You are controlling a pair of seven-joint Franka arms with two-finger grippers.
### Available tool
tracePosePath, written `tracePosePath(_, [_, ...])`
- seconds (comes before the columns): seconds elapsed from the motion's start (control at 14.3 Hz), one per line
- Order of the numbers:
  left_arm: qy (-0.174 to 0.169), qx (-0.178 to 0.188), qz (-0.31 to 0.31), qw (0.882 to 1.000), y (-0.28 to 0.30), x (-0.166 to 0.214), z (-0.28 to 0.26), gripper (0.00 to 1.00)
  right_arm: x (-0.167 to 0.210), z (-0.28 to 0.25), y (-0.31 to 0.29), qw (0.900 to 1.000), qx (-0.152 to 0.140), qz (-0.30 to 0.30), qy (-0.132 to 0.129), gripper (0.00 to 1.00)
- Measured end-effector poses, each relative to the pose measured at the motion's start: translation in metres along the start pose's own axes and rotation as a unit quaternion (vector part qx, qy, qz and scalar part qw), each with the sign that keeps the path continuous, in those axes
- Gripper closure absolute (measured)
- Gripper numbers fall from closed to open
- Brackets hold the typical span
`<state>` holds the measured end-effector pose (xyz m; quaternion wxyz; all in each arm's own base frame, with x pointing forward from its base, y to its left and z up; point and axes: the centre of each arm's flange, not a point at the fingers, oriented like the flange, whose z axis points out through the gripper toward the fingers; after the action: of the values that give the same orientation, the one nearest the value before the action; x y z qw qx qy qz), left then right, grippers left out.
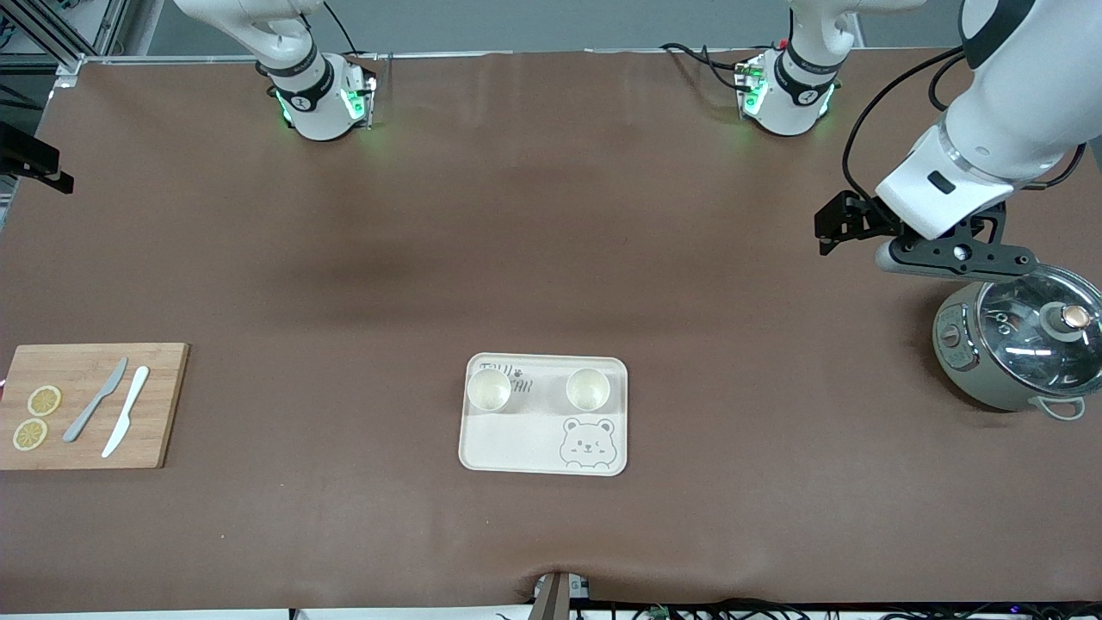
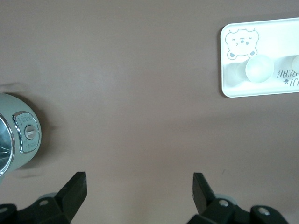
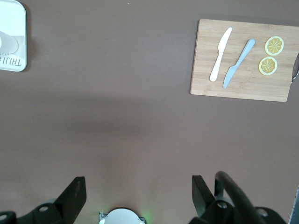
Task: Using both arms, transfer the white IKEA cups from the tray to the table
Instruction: 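Reach the left gripper down to the white cup on the tray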
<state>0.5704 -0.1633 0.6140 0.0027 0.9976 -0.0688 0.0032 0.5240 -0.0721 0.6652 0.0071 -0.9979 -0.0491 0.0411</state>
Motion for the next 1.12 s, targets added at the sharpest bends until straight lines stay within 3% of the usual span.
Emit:
tracePosePath(0.49, [-0.001, -0.01, 0.008, 1.0, 0.013, 0.0, 0.002, 0.0, 0.0, 0.0, 0.0, 1.0, 0.0, 0.0, 0.0, 0.0])
tracePosePath(0.7, [0.017, -0.022, -0.014, 1.0, 0.038, 0.006, 0.006, 0.0, 0.0, 0.0, 0.0, 1.0, 0.0, 0.0, 0.001, 0.0])
tracePosePath(1.12, [-0.02, -0.015, -0.012, 1.0, 0.116, 0.04, 0.089, 0.0, 0.0, 0.0, 0.0, 1.0, 0.0, 0.0, 0.001, 0.0])
